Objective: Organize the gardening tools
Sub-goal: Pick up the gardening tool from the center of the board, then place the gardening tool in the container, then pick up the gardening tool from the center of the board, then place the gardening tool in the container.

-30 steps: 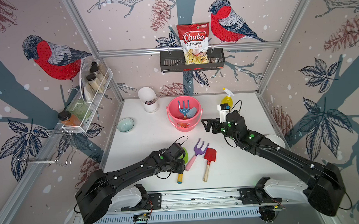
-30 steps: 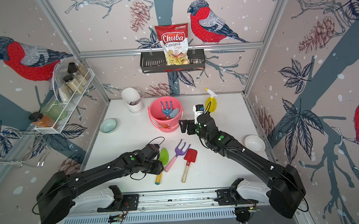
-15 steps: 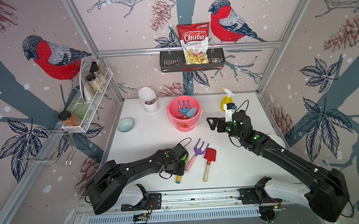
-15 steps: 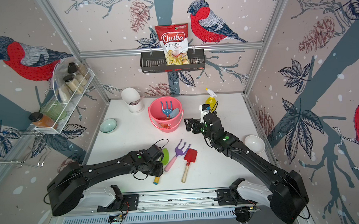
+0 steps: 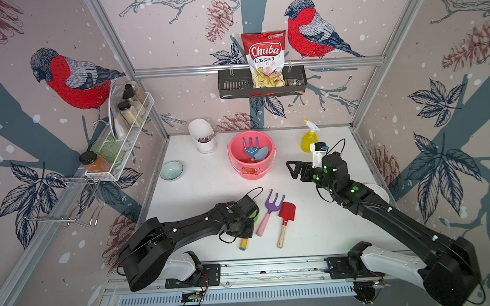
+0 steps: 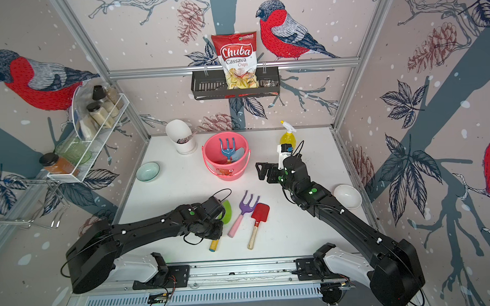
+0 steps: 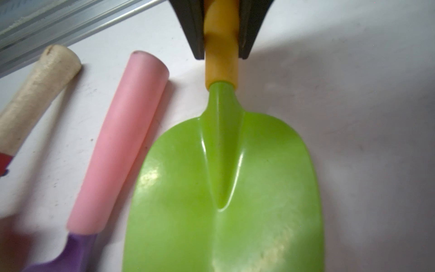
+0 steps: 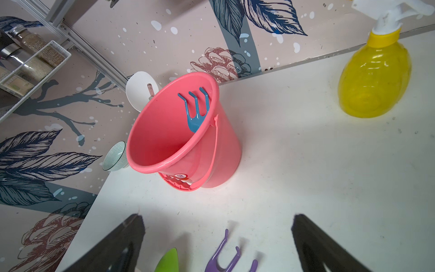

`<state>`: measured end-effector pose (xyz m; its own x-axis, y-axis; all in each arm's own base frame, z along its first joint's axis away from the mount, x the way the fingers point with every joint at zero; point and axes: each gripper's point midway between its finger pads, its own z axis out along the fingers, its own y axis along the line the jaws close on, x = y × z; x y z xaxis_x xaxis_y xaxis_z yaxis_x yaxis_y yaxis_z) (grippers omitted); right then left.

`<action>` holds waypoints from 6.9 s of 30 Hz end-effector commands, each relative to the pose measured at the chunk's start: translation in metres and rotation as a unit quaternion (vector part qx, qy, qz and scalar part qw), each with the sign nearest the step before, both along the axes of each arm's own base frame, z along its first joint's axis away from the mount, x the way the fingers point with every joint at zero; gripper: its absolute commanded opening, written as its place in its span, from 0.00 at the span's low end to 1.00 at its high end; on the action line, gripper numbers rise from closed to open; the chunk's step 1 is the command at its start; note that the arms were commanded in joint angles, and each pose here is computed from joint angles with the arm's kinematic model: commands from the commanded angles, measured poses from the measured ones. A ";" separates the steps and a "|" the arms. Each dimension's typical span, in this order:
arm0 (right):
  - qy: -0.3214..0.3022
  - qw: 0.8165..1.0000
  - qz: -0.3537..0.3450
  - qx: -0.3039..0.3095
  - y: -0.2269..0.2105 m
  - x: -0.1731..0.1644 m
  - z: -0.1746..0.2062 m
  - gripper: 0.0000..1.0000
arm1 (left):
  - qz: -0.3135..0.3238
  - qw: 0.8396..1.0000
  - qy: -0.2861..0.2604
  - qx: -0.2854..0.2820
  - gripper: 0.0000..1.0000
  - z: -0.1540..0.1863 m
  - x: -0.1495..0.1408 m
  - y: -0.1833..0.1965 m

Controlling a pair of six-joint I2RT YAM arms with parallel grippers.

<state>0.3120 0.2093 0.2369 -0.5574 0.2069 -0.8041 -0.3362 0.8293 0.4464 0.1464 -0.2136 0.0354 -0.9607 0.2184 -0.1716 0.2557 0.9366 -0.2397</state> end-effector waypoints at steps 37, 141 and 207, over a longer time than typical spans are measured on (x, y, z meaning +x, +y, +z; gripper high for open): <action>-0.010 0.999 0.010 0.046 0.003 -0.009 0.009 1.00 | 0.032 0.745 -0.643 -0.176 0.00 0.306 0.248 -0.013; 0.063 0.996 -0.015 0.060 -0.038 -0.040 -0.037 1.00 | -0.163 0.983 -0.063 0.064 0.30 -0.015 0.047 -0.081; 0.178 0.980 0.076 0.049 0.034 -0.097 -0.094 1.00 | -0.011 0.691 -0.688 -0.220 0.00 0.299 0.243 -0.023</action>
